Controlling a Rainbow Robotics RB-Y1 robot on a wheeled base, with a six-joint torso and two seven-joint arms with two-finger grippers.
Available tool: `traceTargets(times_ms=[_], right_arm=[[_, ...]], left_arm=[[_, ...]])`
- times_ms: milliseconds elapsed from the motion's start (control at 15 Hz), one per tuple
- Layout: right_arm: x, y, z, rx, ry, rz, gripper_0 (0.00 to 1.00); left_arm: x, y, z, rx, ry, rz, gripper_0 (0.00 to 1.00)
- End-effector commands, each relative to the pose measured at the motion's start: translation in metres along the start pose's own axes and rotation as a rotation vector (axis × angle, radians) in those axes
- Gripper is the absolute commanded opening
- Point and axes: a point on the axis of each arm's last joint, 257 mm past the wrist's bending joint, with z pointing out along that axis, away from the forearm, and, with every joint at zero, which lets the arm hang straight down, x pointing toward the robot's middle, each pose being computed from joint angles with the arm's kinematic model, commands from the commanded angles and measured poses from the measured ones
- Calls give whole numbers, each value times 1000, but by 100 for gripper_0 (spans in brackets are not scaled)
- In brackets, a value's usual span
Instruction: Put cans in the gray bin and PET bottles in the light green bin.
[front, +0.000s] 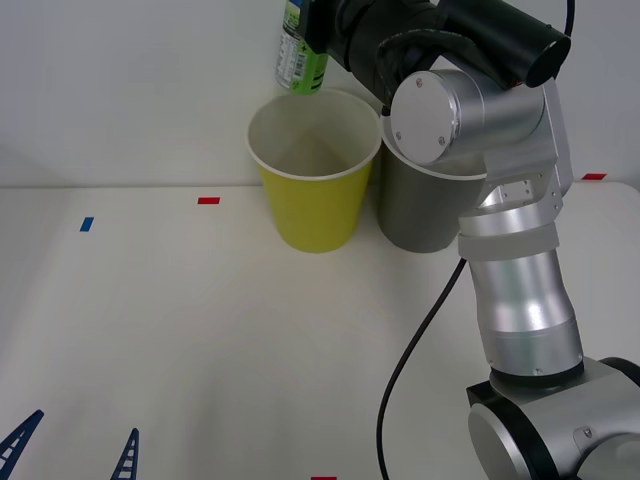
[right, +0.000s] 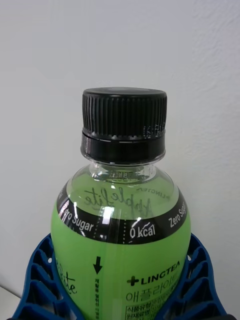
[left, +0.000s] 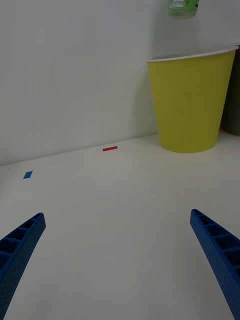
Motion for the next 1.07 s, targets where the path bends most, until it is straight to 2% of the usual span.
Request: traceTargets(times_ms=[67,133,200,400,533,733,867,933,1067], right_arm=[[0,-1,0,2,-1,-7,10],[0,-2,0,3,-2,-5,62],[-1,-1,-1,-5,-3,8,100],[-3,7,-1,-24,-7,-19,100],[-11,13,-7,-35,-18,-112,100],[-20,24,-41,-71,15,-113,100],[-24,30,-64,-97,-8,-75,100],[-22,28,-81,-104,-22,-57,100],[-21,18,-111,-96,-35,-81,100]], left_arm=[[0,0,0,0,0,0,100],[0,0,0,0,0,0,100],[0,0,0,0,0,0,100],[0,0,0,0,0,0,100],[0,0,0,0,0,0,100],[0,0,0,0,0,0,100],[0,0,0,0,0,0,100],[0,0,0,0,0,0,100],[0,0,0,0,0,0,100]])
